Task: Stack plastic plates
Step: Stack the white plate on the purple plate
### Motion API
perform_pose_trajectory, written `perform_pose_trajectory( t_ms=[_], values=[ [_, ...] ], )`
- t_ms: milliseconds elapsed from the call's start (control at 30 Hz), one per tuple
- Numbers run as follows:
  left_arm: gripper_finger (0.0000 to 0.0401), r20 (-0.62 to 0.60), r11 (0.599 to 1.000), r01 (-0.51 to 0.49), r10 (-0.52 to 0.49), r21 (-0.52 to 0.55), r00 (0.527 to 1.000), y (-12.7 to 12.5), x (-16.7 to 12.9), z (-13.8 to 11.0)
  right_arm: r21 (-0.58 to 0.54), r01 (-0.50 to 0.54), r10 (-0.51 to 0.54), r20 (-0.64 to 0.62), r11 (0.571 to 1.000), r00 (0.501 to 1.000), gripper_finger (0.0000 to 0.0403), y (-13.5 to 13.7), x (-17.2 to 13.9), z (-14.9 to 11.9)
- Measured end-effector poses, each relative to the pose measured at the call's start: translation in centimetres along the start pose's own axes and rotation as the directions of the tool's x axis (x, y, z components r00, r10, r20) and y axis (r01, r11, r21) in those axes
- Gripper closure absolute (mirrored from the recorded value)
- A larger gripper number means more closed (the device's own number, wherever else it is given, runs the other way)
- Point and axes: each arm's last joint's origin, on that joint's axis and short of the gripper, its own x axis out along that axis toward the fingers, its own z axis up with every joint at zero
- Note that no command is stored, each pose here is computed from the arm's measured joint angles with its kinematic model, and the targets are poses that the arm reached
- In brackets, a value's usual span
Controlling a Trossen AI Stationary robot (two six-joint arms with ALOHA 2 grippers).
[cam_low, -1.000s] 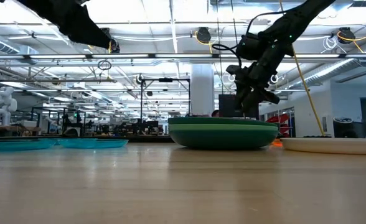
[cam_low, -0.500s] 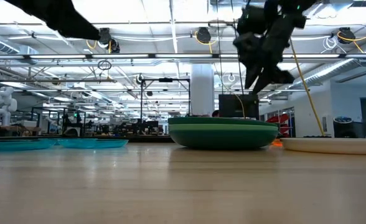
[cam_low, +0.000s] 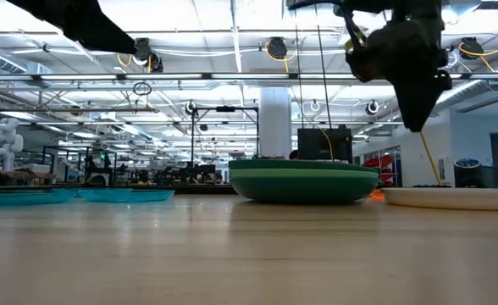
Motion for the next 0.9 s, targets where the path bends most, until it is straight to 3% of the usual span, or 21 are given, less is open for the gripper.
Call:
perform_pose_trajectory(
  t_ms=[100, 267, 367, 633, 900],
  values=[
    [0.0155, 0.001, 1.0, 0.0, 0.0, -0.001, 1.0, 0.0, 0.0, 0.0, -0.048, 0.052, -0.053, -0.021, 0.998, 0.998, 0.0281, 1.0, 1.3, -0.4],
    [0.0155, 0.001, 1.0, 0.0, 0.0, -0.001, 1.0, 0.0, 0.0, 0.0, -0.216, 0.123, -0.14, -0.066, 0.969, 0.988, 0.0268, 2.4, 3.6, -1.1],
    [0.0155, 0.001, 1.0, 0.0, 0.0, -0.003, 1.0, 0.0, 0.0, 0.0, -0.26, 0.192, -0.204, -0.022, 0.946, 0.979, 0.0267, 2.8, 4.4, -1.3],
    [0.0155, -0.006, 1.0, 0.001, -0.001, -0.002, 1.0, 0.0, 0.0, -0.1, -0.268, 0.234, -0.246, -0.011, 0.935, 0.969, 0.0266, 2.3, 5.7, -1.7],
    [0.0155, -0.006, 1.0, 0.0, 0.0, -0.003, 1.0, 0.0, 0.0, -0.1, -0.231, 0.222, -0.238, -0.045, 0.947, 0.97, 0.0266, 0.2, 9.4, -3.1]
  ],
)
